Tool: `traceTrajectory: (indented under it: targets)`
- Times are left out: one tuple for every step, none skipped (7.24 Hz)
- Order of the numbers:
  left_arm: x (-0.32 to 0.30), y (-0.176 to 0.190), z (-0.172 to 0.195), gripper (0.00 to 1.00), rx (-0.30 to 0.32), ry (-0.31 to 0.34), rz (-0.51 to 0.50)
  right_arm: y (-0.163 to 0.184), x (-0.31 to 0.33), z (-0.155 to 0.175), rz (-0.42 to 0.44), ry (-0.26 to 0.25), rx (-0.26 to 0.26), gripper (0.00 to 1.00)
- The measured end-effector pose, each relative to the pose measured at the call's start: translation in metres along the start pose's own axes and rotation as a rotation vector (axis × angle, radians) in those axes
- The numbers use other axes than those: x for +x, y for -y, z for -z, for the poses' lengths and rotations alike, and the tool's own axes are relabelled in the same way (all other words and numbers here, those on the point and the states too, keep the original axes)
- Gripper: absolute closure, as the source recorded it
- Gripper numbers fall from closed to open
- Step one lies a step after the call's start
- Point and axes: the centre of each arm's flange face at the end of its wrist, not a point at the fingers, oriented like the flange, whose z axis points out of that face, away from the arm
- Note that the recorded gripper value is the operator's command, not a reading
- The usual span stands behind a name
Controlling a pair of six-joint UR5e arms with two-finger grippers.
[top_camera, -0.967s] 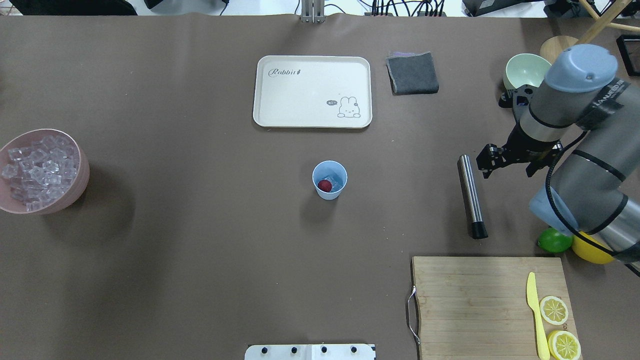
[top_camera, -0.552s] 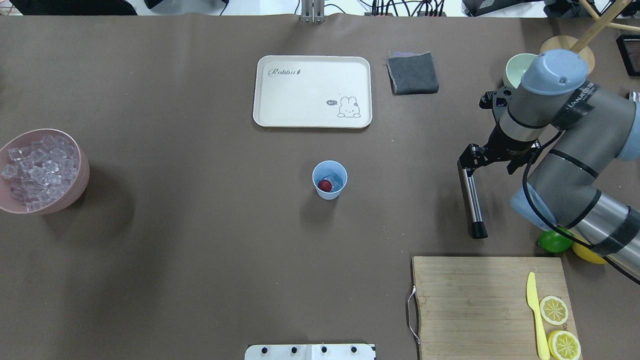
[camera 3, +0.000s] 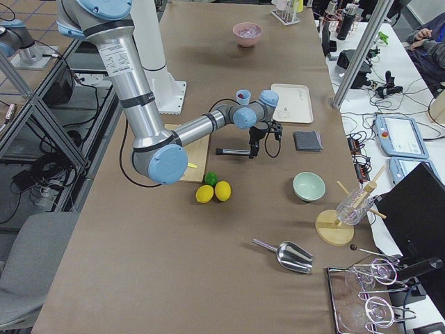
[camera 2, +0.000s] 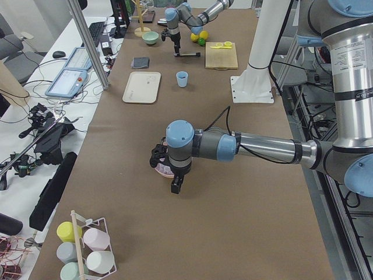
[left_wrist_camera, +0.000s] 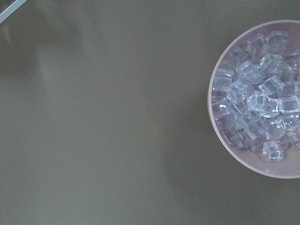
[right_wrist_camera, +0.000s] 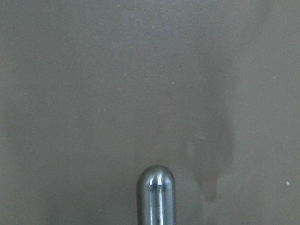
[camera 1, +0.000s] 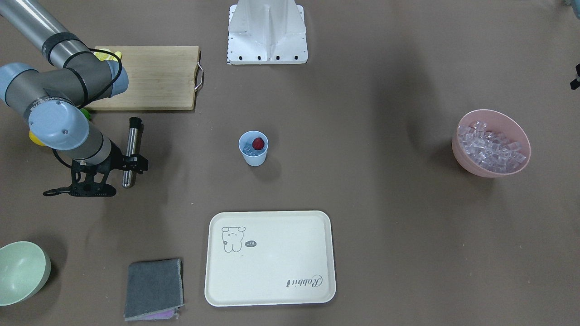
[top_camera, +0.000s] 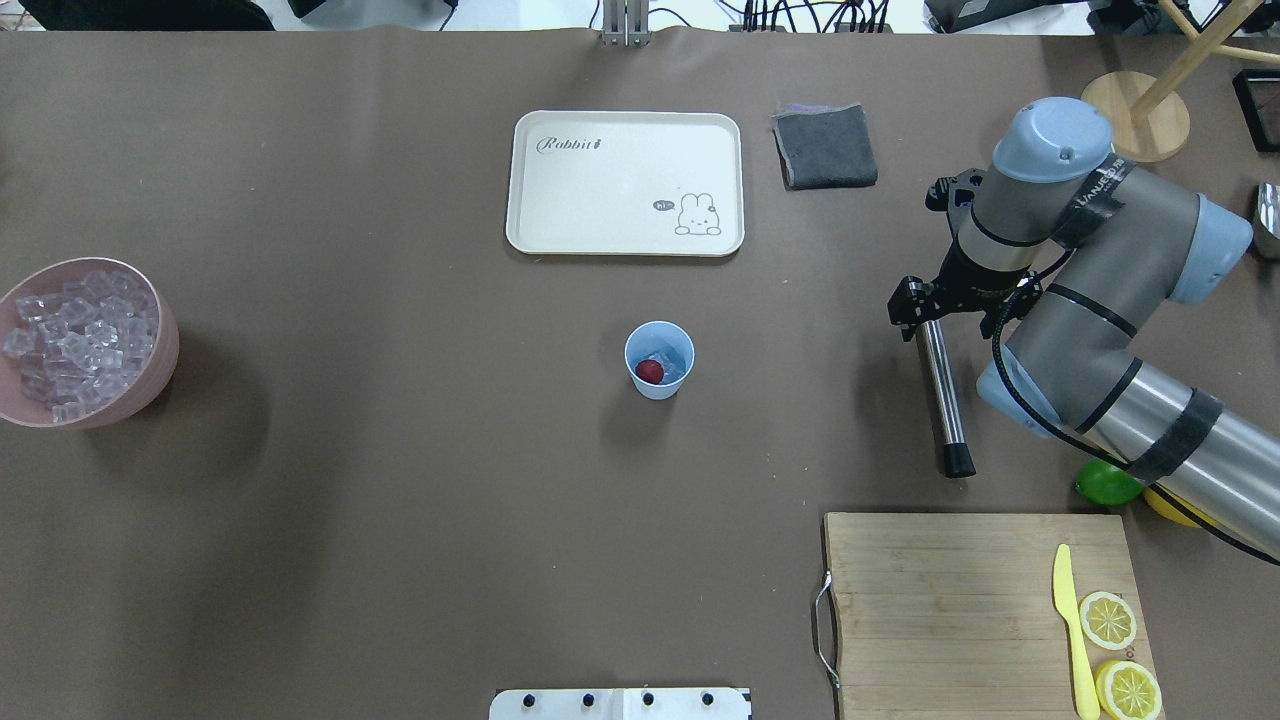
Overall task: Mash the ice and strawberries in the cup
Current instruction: 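Close the right gripper on the metal rod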
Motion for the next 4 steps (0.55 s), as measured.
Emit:
traceTrajectory:
  targets:
    - [-0.0001,-0.0005,-0.0002,0.01,0.001,0.000,-0.001,-0.0022,-0.0007,-0.0016,0.001,0.001,-0.003,0.13]
    - [0.0000,-0.0006,-0.0001,0.01,0.002,0.000,-0.002,-0.0040,-0.0020,-0.0030,0.004,0.001,-0.006,0.15]
    - [0.0000,-0.0007,0.0000,0.01,0.002,0.000,-0.002,-0.0054,-0.0035,-0.0046,0.007,0.000,-0.008,0.19]
    - [0.0001,-0.0007,0.0000,0.01,0.002,0.000,-0.002,-0.0069,-0.0049,-0.0064,0.010,-0.001,-0.011,0.20]
